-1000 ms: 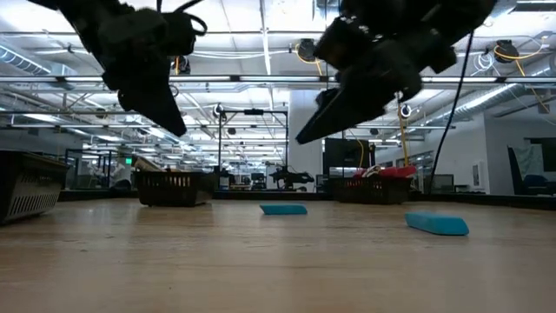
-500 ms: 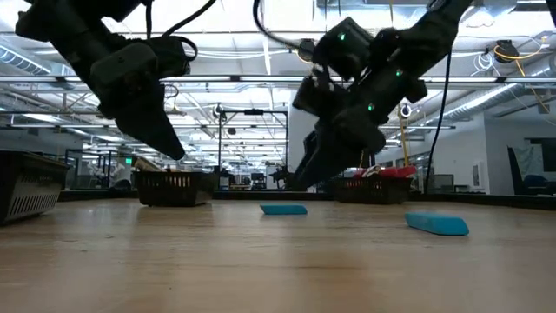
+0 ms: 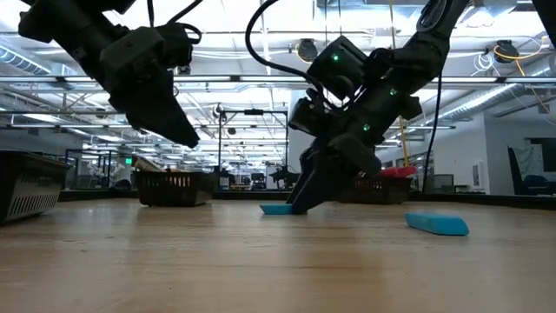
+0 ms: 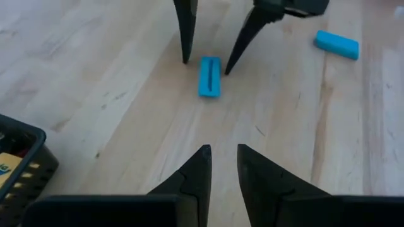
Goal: Pick & Place School Supplies
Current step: Put the blue eraser into the bottom black bin
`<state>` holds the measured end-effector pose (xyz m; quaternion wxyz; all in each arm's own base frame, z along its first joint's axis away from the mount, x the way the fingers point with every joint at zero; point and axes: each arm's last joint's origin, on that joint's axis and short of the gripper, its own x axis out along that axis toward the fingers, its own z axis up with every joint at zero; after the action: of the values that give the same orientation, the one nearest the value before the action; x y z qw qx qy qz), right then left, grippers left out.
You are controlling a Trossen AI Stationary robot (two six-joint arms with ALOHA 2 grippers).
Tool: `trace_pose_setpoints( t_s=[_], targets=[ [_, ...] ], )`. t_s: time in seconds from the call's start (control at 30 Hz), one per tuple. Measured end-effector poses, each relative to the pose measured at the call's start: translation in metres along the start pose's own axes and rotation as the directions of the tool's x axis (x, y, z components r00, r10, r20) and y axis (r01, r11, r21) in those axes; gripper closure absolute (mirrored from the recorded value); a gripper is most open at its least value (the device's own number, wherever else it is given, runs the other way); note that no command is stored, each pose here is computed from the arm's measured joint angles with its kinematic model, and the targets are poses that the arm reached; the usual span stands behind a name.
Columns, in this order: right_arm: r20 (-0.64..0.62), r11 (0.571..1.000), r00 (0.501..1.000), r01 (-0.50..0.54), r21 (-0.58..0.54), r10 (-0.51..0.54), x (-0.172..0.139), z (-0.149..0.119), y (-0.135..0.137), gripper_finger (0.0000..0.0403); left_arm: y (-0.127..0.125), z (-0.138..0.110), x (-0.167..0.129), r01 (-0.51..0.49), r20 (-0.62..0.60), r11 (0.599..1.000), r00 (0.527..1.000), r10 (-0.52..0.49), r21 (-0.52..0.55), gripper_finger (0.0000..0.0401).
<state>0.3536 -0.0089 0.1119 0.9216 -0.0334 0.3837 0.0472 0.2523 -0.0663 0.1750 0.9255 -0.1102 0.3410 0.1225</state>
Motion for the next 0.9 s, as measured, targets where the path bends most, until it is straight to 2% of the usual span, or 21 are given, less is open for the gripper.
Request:
trace_pose_setpoints(
  t_s=[0.17, 0.4, 0.63, 0.9],
  targets=[
    [0.007, 1.000, 1.000, -0.006, -0.011, 0.006, 0.002, 0.001, 0.004, 0.0228, 0.000, 0.002, 0.000, -0.021, 0.026, 1.000, 0.999, 0.021, -0.001, 0.0324],
    [0.002, 1.000, 1.000, -0.014, -0.024, 0.014, 0.002, 0.001, 0.009, 0.0355, 0.000, 0.003, 0.000, -0.019, 0.040, 1.000, 0.999, 0.018, 0.003, 0.0324],
    [0.001, 1.000, 1.000, -0.012, -0.024, 0.012, 0.002, 0.001, 0.012, 0.0358, 0.000, 0.004, 0.000, -0.035, 0.058, 0.999, 0.998, 0.035, -0.002, 0.0324],
    [0.047, 0.998, 0.999, -0.004, -0.055, 0.007, -0.002, 0.014, 0.019, 0.0359, -0.001, 0.003, -0.001, -0.041, 0.055, 0.999, 0.998, 0.041, 0.002, 0.0324]
  ],
)
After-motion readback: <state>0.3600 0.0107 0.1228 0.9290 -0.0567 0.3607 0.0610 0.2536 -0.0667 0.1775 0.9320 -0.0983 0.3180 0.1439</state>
